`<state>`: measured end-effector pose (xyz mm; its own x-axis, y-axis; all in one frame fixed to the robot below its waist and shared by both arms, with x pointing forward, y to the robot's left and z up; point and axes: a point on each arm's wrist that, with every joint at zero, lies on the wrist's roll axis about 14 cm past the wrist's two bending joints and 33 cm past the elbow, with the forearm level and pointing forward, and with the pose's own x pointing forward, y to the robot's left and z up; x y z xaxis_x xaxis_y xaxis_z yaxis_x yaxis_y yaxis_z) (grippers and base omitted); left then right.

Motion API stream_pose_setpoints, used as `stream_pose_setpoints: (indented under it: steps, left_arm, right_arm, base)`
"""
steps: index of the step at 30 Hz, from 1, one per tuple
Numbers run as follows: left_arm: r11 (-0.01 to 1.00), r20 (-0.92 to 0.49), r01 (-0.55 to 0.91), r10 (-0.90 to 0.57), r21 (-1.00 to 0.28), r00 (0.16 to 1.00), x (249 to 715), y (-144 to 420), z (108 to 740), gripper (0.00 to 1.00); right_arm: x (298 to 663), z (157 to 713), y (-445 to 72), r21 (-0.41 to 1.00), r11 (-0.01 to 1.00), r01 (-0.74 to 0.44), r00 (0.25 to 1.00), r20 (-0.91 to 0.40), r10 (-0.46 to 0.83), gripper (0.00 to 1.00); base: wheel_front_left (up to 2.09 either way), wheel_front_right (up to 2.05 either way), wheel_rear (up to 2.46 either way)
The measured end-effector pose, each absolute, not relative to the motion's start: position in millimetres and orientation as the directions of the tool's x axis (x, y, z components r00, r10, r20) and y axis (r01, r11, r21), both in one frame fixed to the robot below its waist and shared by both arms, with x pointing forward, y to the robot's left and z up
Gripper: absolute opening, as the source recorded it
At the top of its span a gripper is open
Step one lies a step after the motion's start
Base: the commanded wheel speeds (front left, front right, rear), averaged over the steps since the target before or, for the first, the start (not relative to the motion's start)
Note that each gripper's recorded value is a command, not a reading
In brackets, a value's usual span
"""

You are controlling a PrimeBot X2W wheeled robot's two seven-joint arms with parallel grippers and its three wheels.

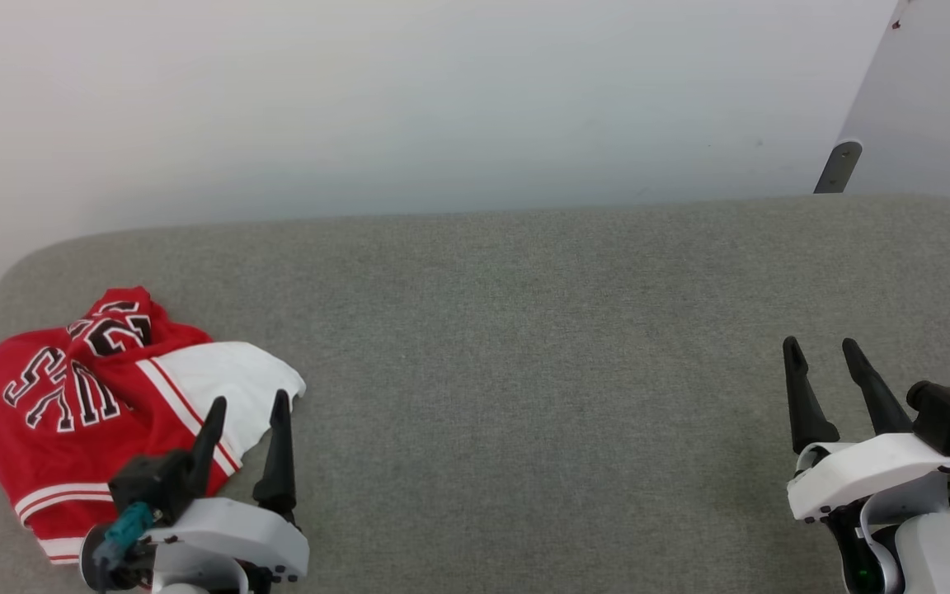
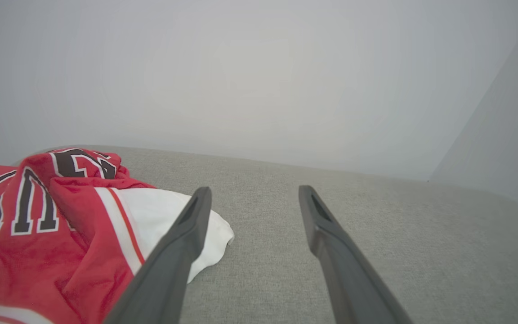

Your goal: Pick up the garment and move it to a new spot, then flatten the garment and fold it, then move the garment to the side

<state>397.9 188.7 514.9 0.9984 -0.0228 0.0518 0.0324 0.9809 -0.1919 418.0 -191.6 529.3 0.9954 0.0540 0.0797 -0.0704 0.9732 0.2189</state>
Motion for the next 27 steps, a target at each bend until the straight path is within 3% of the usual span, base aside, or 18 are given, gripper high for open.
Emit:
stream_pose_setpoints:
  steps: [27]
  left_arm:
    - [0.999,0.052,0.031,-0.029,-0.041,0.998,399.2,190.7,506.9,1.00]
  right_arm:
    - [419.5,531.2,-198.7,0.112,0.992,-0.053,0.994,0.105,0.041,1.00]
  base:
    - [0.00,0.00,0.00]
